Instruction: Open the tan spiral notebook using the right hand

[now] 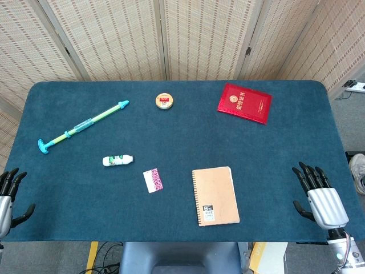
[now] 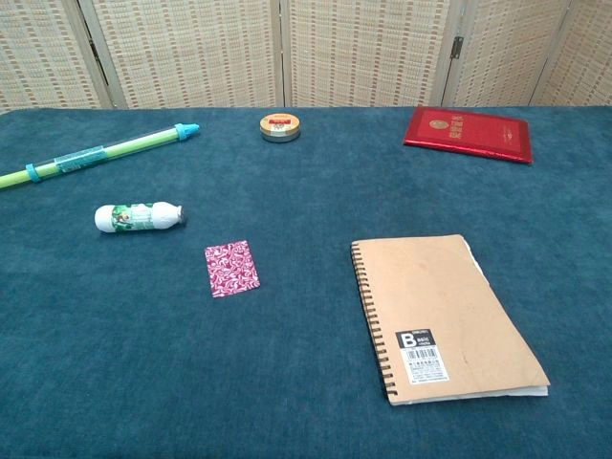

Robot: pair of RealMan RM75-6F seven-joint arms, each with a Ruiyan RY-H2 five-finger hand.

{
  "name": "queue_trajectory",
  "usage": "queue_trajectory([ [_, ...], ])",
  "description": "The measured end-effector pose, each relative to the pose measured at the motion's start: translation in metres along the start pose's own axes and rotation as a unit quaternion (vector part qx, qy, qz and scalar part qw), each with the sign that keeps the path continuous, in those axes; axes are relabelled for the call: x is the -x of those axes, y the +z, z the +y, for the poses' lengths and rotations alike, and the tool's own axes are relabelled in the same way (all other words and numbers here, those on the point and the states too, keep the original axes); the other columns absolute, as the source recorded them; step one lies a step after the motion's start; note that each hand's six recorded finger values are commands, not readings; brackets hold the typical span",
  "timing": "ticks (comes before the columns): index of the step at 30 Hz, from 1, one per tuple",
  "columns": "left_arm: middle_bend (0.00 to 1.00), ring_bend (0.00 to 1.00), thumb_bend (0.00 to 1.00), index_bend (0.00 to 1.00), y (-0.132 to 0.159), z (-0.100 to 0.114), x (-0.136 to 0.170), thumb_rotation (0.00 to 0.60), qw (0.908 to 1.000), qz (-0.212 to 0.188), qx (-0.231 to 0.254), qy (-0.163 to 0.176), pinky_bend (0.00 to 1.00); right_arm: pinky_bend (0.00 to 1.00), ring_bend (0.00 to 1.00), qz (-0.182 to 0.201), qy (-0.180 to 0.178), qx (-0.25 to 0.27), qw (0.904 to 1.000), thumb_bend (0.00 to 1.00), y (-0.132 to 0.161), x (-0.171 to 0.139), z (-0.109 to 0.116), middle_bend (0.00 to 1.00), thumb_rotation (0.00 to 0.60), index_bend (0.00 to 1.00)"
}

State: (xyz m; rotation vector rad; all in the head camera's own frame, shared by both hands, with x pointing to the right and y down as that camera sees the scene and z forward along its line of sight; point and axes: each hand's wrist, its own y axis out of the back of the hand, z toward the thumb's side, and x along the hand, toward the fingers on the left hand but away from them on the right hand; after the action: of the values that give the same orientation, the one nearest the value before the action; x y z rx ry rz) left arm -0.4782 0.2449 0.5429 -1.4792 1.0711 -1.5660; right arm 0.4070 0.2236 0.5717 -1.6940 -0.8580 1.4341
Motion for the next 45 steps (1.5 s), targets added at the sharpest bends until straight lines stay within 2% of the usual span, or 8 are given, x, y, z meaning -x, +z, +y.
queue_trajectory([
  [8, 0.1, 0.08, 0.3, 0.16, -0.002, -0.002, -0.003, 0.6, 1.0, 0.004, 0.002, -0.006, 0.15, 0.0, 0.0, 0.018, 0.003, 0.005, 0.9998, 0.36, 0.004, 0.002, 0.0, 0.0, 0.6, 0.0],
  [12, 0.1, 0.08, 0.3, 0.16, -0.004, -0.003, -0.005, 0.6, 0.9999, 0.009, 0.002, -0.008, 0.15, 0.0, 0.0, 0.041, 0.006, 0.015, 0.999, 0.29, 0.011, 0.001, -0.002, 0.0, 0.6, 0.0],
  [16, 0.1, 0.08, 0.3, 0.16, -0.006, -0.001, -0.004, 0.6, 0.9999, 0.014, 0.008, -0.005, 0.15, 0.0, 0.0, 0.064, 0.019, 0.015, 0.9976, 0.2, 0.019, 0.013, -0.015, 0.0, 0.6, 0.0],
  [19, 0.1, 0.08, 0.3, 0.16, -0.009, 0.003, -0.003, 0.6, 0.9997, 0.019, 0.014, 0.002, 0.15, 0.0, 0.0, 0.08, 0.035, 0.008, 0.9961, 0.18, 0.025, 0.025, -0.032, 0.0, 0.6, 0.0],
  [23, 0.1, 0.08, 0.3, 0.16, -0.011, 0.003, -0.003, 0.6, 0.9996, 0.022, 0.016, 0.001, 0.15, 0.0, 0.0, 0.099, 0.047, -0.003, 0.9939, 0.18, 0.033, 0.04, -0.055, 0.0, 0.6, 0.0],
  [28, 0.1, 0.08, 0.3, 0.16, -0.011, 0.003, -0.004, 0.6, 0.9996, 0.023, 0.017, 0.001, 0.15, 0.0, 0.0, 0.13, 0.041, -0.009, 0.9907, 0.19, 0.047, 0.054, -0.076, 0.0, 0.6, 0.0],
  [34, 0.1, 0.08, 0.3, 0.16, -0.011, 0.004, -0.002, 0.6, 0.9996, 0.02, 0.02, 0.001, 0.15, 0.0, 0.0, 0.16, 0.023, -0.005, 0.9869, 0.22, 0.069, 0.067, -0.086, 0.0, 0.6, 0.0],
  [45, 0.1, 0.08, 0.3, 0.16, -0.018, 0.006, -0.004, 0.6, 0.999, 0.033, 0.028, 0.004, 0.15, 0.0, 0.0, 0.18, 0.025, 0.013, 0.9833, 0.22, 0.09, 0.084, -0.106, 0.0, 0.6, 0.0],
])
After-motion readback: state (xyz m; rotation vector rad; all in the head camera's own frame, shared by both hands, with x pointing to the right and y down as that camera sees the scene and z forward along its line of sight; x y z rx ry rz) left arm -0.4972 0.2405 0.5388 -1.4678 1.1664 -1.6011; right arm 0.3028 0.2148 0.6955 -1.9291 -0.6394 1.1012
